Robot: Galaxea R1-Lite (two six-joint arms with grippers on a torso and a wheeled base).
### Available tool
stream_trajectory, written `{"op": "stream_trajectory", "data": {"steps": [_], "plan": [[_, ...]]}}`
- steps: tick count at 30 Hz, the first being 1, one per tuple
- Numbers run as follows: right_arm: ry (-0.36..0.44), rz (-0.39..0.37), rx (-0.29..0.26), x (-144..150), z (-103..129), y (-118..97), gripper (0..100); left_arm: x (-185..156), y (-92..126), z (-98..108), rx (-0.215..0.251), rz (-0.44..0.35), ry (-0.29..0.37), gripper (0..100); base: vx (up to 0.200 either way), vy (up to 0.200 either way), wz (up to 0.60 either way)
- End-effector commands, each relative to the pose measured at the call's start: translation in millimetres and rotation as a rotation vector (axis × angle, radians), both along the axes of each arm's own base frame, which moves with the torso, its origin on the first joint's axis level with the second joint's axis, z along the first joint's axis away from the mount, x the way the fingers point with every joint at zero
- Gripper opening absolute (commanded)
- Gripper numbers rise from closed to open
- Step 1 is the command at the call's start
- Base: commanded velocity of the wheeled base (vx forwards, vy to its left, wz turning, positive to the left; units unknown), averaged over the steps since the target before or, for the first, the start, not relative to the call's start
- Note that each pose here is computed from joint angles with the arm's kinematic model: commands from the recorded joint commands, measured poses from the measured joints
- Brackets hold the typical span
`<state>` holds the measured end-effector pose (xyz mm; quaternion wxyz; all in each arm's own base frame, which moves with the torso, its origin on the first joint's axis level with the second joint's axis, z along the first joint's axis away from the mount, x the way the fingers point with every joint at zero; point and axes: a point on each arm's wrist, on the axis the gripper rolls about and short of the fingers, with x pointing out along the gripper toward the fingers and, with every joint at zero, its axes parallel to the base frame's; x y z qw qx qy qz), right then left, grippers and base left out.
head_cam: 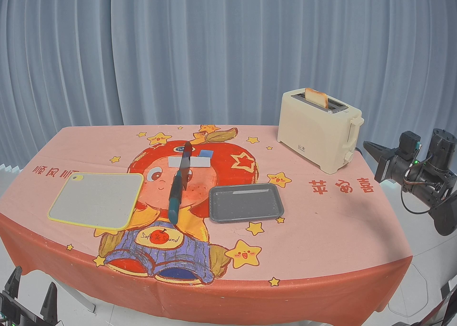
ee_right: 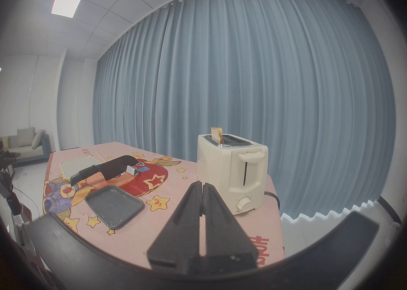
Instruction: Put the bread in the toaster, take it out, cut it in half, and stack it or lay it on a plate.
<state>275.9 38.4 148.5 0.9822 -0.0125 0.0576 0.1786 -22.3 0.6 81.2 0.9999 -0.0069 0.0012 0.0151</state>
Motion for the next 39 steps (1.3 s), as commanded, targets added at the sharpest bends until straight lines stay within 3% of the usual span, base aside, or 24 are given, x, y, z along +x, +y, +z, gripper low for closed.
{"op": "stream_trajectory", "data": {"steps": [1,5,19,22,23,24,25,27,32,36,39], "plan": [[-0.017,0.004,0.007,-0.2,4.6,-1.8,0,1.4,0.0,-4.8,0.0,0.0,0.019,100,0.0,0.0,0.0],[-0.038,-0.015,0.012,0.3,10.3,-12.0,0,1.4,0.0,-4.8,0.0,0.0,0.019,100,0.0,0.0,0.0],[-0.117,0.046,0.033,11.7,31.1,-41.0,0,1.4,0.0,-4.8,-0.002,0.0,0.019,100,0.0,0.0,0.0],[-0.113,0.058,0.076,14.2,34.5,-36.7,0,1.4,0.0,-4.8,0.0,0.0,0.019,100,0.0,0.0,0.0],[-0.098,0.063,0.128,15.5,36.3,-33.7,0,1.4,0.0,-4.8,0.0,0.0,0.019,100,0.0,0.0,0.0],[-0.098,0.063,0.128,15.5,36.3,-33.7,0,1.4,0.0,-4.8,0.0,0.0,0.019,100,0.0,0.0,0.0],[-0.093,0.068,0.206,19.7,42.9,-29.0,0,1.4,0.0,-4.8,-0.002,0.0,0.019,100,0.0,0.0,0.0],[-0.095,0.062,0.232,24.4,45.8,-25.2,0,1.4,0.0,-4.8,0.0,0.0,0.019,100,0.0,0.0,0.0],[-0.088,-0.018,0.227,47.3,36.3,-24.2,0,1.4,0.0,-4.8,0.0,0.0,0.019,100,0.0,0.0,0.0],[-0.093,-0.033,0.231,61.9,31.2,-21.3,0,1.4,0.0,-4.8,-0.002,0.0,0.019,100,0.0,0.0,0.0],[-0.142,-0.033,0.23,77.9,19.0,-21.5,0,1.4,0.0,-4.8,0.0,0.0,0.019,100,0.0,0.0,0.0]]}}
